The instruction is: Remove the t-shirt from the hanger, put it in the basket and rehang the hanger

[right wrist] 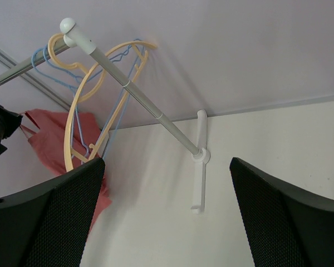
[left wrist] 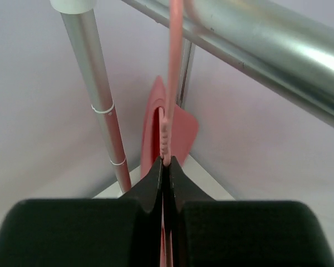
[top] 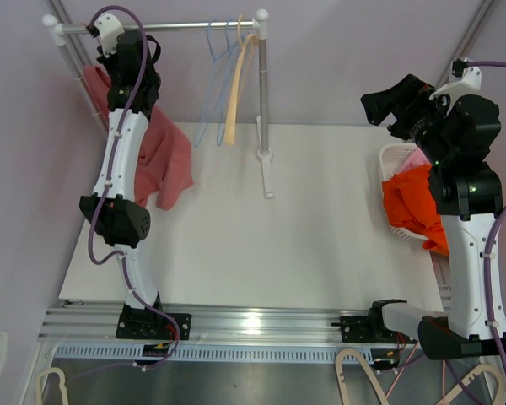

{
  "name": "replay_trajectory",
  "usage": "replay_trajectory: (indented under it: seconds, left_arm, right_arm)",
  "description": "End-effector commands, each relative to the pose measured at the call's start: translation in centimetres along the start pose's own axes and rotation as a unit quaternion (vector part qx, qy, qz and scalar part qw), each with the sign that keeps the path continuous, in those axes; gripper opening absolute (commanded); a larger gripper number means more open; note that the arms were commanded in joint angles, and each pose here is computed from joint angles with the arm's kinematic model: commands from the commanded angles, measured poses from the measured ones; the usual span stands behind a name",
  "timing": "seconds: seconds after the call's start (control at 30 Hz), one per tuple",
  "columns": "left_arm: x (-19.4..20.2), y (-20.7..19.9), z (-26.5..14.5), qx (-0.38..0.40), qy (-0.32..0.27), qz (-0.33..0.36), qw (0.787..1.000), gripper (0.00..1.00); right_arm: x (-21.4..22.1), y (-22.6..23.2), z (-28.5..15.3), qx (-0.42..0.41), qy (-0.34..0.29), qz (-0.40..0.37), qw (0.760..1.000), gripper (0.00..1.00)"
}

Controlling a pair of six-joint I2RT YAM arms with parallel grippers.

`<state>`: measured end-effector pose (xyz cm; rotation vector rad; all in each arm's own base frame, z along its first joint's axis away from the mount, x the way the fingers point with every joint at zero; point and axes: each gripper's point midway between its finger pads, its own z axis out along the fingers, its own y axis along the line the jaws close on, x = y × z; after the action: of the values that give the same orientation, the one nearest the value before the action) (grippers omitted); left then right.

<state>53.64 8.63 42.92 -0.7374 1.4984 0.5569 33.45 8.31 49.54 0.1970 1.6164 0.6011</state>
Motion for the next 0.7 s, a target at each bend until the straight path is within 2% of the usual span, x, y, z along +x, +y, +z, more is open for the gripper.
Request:
replay_trajectory:
  seconds: [0.0, 0.23, 0.37, 0.5, 0.67]
  left_arm:
    - [-2.0, 0.2, 0.2, -0.009, -0.031, -0.029, 0.999, 0.01]
    - [-2.0, 0.0, 0.3, -0.004, -0.034, -0.02, 0.999, 0.01]
    - [-2.8, -0.5, -0.6, 0.029, -0.027, -0.037, 0.999, 0.01]
    - [-4.6, -1.9, -2.5, 0.103, -0.024, -0.069, 0.992, 0.01]
    - [-8.8, -1.7, -4.8, 0.145, -0.076, -0.105, 0.981, 0.01]
  right_arm:
    - [-1.0, 0.5, -0.4, -0.004, -0.016, -0.016, 1.0, 1.0]
    - [-0.6, 0.6, -0.2, -0.01, -0.01, -0.015, 1.0, 0.99]
    - [-0.5, 0.6, -0.2, -0.012, -0.009, -0.015, 1.0, 0.99]
    - [0.0, 0.6, -0.4, -0.017, -0.005, -0.015, 1.0, 0.99]
    - [0.2, 0.8, -1.5, -0.023, -0.006, -0.017, 1.0, 1.0]
